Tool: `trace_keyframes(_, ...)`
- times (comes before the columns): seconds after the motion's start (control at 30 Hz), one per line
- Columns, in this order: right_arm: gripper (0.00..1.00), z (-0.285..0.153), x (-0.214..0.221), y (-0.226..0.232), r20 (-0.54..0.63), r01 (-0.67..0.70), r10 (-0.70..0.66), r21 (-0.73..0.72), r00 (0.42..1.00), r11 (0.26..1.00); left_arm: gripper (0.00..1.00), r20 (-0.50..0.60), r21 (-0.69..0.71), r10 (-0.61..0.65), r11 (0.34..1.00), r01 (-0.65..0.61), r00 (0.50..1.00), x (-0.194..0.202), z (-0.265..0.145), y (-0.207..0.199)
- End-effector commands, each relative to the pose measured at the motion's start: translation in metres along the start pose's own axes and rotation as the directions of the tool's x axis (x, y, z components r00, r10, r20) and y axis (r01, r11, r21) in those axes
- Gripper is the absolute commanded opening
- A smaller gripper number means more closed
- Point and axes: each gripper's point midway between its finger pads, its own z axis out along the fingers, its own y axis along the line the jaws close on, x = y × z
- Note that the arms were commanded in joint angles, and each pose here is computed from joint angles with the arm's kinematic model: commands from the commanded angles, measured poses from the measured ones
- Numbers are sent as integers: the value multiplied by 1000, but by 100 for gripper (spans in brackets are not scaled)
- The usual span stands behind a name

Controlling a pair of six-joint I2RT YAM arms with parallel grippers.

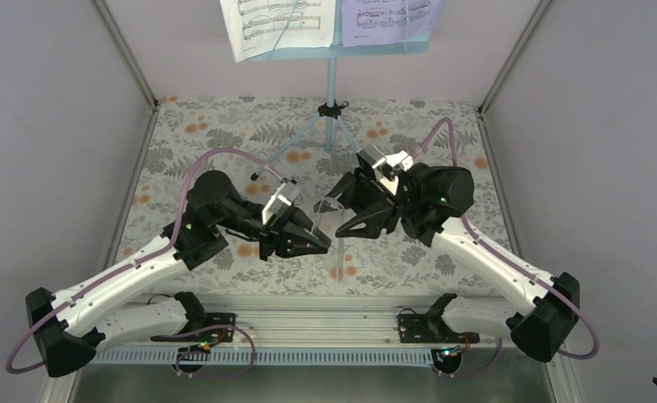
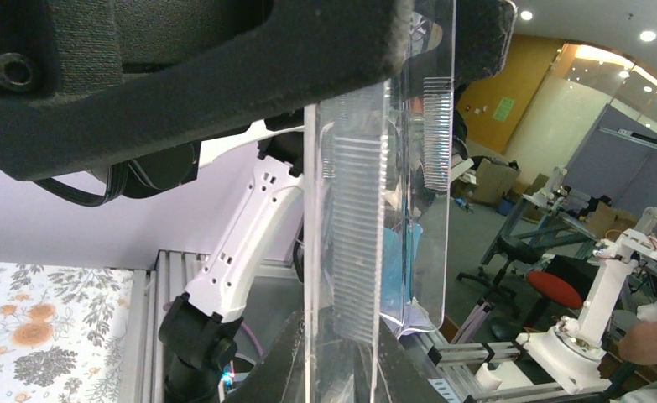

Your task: Pack up the instrument practice props

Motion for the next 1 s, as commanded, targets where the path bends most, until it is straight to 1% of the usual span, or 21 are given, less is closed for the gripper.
trace_keyframes(0.0,38,5,-3,26,-29,79,-82,-72,996,994,11,48,-43,52,998,-50,997,-18,-3,0)
trace_keyframes(0.03,38,5,-3,25,-28,76,-78,-65,997,995,13,49,-50,52,998,-49,997,-18,-4,2)
trace_keyframes(0.13,35,5,-1,20,-25,87,-88,-33,996,996,22,49,-69,47,997,-44,998,-16,-4,6)
trace_keyframes(0.23,35,4,1,13,-31,89,-89,15,996,996,35,51,-93,47,995,-42,998,-14,-5,10)
trace_keyframes(0.3,34,3,0,8,-38,94,-92,58,995,994,41,46,-122,64,991,-58,997,-13,-7,14)
trace_keyframes(0.33,35,3,-1,4,-44,88,-85,80,995,993,49,42,-155,75,986,-67,996,-12,-8,18)
trace_keyframes(0.4,35,3,-4,2,-57,100,-94,116,994,988,72,39,-259,79,964,-67,996,-7,-16,32)
trace_keyframes(0.47,35,2,-6,-1,-66,117,-108,159,992,980,84,39,-332,94,940,-76,995,-3,-24,39)
trace_keyframes(0.53,36,-1,-9,-6,-77,130,-116,219,990,967,91,38,-371,97,925,-76,995,1,-31,42)
trace_keyframes(0.67,36,-10,-3,-18,-102,130,-101,336,990,933,100,45,-456,113,886,-80,993,3,-45,43)
trace_keyframes(0.73,37,-15,4,-26,-109,122,-86,387,990,914,100,47,-517,137,851,-93,989,2,-56,44)
trace_keyframes(0.87,38,-25,22,-40,-112,90,-43,465,993,881,100,83,-678,177,731,-75,981,9,-90,57)
trace_keyframes(0.97,38,-34,38,-56,-114,62,-1,529,993,847,100,122,-773,140,635,5,983,29,-116,76)
